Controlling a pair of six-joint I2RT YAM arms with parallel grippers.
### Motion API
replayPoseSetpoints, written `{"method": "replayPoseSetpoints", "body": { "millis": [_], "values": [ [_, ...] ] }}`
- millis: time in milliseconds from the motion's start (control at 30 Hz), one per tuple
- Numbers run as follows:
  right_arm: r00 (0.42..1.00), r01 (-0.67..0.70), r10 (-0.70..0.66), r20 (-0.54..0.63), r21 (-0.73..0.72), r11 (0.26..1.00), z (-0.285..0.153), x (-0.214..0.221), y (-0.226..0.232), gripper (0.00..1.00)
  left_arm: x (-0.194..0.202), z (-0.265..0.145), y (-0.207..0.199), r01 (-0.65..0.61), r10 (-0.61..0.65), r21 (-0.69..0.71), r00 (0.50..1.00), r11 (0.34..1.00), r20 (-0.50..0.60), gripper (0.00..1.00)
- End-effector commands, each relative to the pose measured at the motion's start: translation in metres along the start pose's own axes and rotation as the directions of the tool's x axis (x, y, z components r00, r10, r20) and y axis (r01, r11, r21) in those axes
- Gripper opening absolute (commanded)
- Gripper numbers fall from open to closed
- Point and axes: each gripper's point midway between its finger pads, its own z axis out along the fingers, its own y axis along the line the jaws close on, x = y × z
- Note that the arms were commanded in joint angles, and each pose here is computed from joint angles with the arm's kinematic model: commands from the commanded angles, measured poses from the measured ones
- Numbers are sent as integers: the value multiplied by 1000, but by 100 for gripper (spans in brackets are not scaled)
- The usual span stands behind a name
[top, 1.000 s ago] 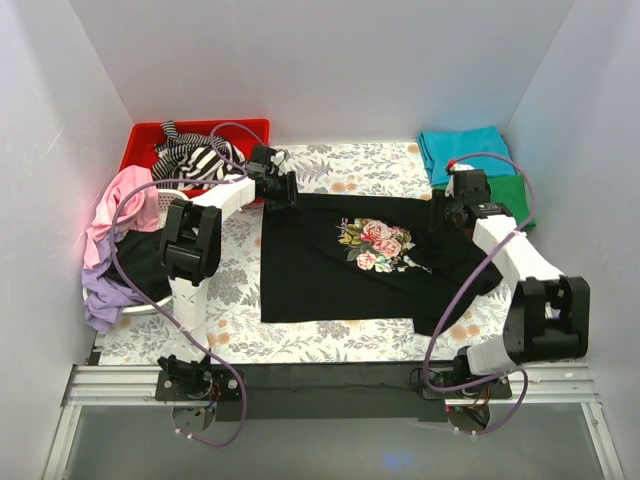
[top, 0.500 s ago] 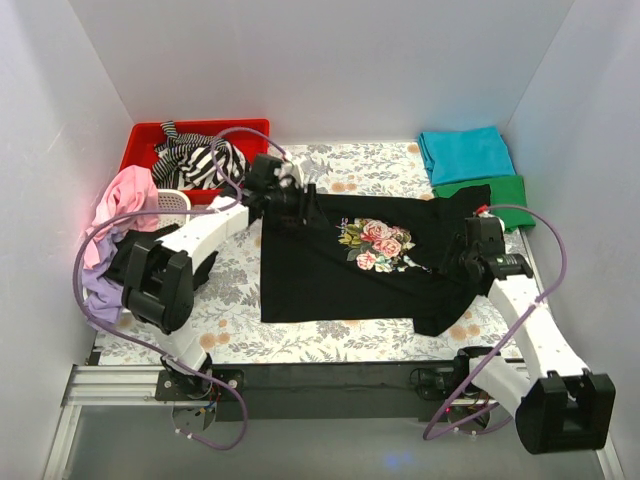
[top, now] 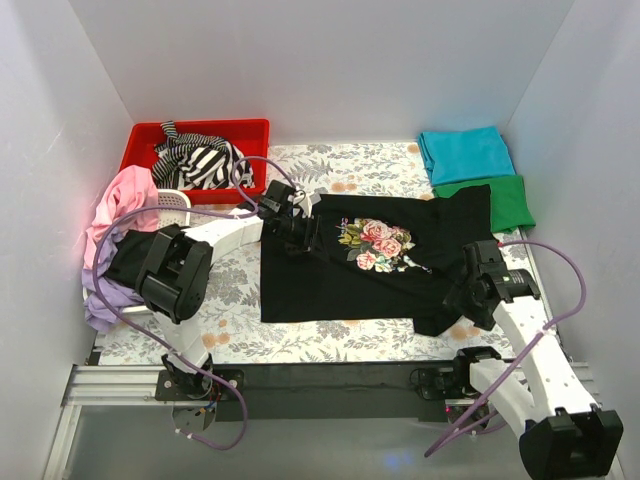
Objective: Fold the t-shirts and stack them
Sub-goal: Fold the tshirt
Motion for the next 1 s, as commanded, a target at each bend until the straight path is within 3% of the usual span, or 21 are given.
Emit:
{"method": "replayPoseSetpoints", "body": {
  "millis": [0,233,467,567,967],
  "values": [
    [999,-42,44,-27,65,997,-10,14,-19,72,-8,-2,0,-21,21,-23,1000,1000,8,39],
    [993,-36,37,-109,14,999,13,29,-2,76,-12,1,2,-23,23,-29,1000,999,-5,38],
    [992,-117,114,-46,-57,991,29,24,13,77,-11,2,4,-27,27,-31,1000,999,-15,38],
    [992,-128,129,11,-80,989,30,13,16,74,-10,3,5,-26,26,-35,1000,999,-18,38],
    [994,-108,107,-20,-84,991,50,15,27,57,-4,4,15,-16,13,-75,999,997,-32,38]
  ]
}}
